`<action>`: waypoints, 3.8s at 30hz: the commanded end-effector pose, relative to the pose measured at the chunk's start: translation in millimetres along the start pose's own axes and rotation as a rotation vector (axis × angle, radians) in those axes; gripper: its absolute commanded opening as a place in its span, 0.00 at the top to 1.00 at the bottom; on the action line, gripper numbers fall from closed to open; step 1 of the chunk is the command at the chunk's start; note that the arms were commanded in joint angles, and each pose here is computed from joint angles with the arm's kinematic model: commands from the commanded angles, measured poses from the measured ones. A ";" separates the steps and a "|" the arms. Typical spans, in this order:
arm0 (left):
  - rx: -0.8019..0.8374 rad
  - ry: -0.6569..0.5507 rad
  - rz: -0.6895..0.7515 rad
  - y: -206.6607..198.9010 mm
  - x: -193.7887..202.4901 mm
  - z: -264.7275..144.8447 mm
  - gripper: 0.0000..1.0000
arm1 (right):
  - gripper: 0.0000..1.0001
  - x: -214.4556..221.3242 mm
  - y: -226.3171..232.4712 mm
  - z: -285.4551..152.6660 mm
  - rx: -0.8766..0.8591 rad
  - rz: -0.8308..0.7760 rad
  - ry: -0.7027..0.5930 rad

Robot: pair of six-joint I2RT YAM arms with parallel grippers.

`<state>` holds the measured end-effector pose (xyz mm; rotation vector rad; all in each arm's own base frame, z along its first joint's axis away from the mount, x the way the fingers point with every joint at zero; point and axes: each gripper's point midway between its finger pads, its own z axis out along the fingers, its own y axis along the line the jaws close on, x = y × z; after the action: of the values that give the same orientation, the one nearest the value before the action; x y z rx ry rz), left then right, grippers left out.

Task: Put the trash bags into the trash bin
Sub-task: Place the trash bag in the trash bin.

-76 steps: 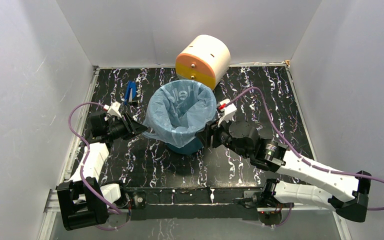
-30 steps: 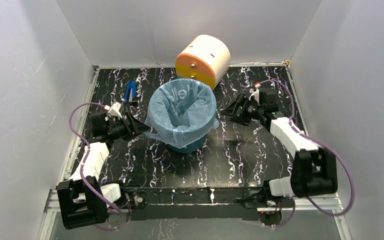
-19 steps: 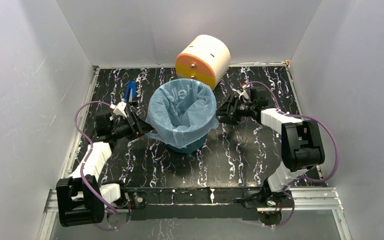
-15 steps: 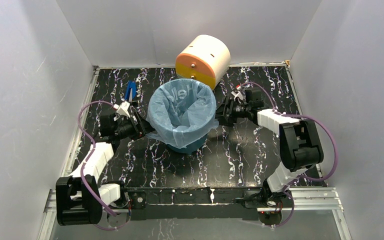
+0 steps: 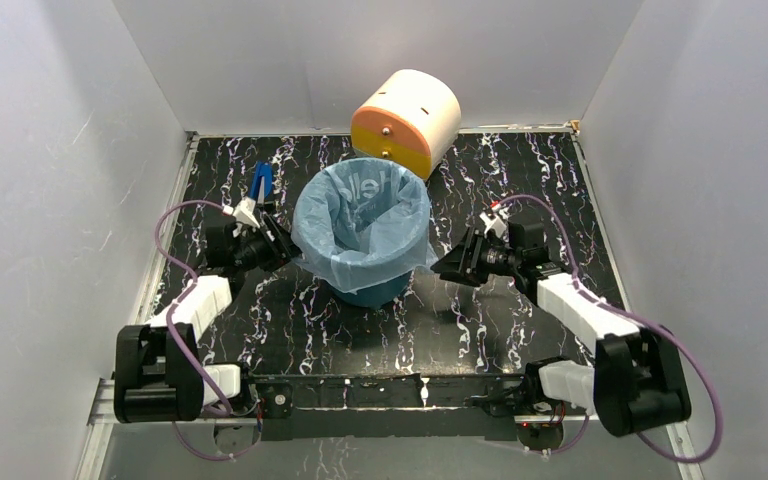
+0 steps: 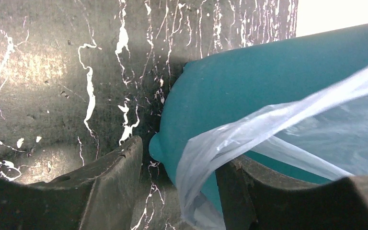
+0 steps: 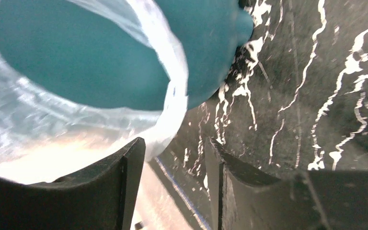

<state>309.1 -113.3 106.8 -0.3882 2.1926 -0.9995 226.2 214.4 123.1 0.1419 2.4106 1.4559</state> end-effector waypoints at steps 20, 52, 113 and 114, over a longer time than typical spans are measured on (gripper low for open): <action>0.143 0.042 0.000 -24.3 -19.8 37.4 0.44 | 0.33 -95.4 43.5 36.9 -0.155 -0.082 -0.027; 0.021 0.193 0.053 -19.7 73.9 2.7 0.43 | 0.21 1.3 -8.3 -24.7 0.204 0.032 -0.057; -0.060 0.049 0.081 -28.3 76.7 -31.5 0.21 | 0.11 71.9 55.2 -108.3 0.010 -0.315 -0.186; -0.045 0.051 0.078 -30.9 76.9 -30.8 0.21 | 0.11 83.6 58.9 -107.0 -0.043 -0.322 -0.134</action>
<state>229.4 -151.2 93.0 -0.3357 2.3041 -0.8870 152.3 141.6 194.8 0.1467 2.1899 0.9947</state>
